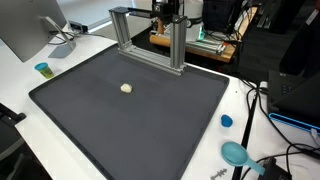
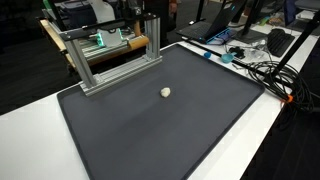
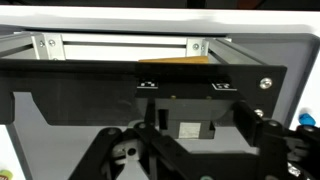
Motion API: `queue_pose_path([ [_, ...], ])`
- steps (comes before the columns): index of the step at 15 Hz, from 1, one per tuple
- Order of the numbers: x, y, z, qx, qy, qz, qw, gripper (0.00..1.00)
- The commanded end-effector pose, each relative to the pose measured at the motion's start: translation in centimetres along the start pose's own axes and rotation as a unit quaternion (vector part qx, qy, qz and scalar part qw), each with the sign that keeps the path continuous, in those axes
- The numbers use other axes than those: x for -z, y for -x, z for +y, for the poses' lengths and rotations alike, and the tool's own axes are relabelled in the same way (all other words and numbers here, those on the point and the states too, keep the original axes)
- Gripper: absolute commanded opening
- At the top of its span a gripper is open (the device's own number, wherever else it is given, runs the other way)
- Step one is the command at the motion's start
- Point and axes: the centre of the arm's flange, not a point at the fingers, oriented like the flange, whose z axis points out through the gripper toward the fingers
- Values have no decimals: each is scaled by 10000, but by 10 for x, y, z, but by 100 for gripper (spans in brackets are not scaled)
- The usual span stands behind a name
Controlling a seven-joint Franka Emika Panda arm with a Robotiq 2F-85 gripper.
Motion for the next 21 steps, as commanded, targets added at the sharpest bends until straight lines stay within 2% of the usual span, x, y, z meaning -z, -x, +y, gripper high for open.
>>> queue_pose_path([
  [1, 0, 8, -5, 39, -117, 104, 9999, 81],
  [9, 2, 3, -18, 158, -126, 258, 9995, 82],
  [14, 1, -6, -13, 59, -51, 407, 9991, 81],
  [18, -5, -9, -7, 20, 15, 403, 9992, 85],
  [21, -6, -9, -3, 13, 48, 383, 9993, 80],
])
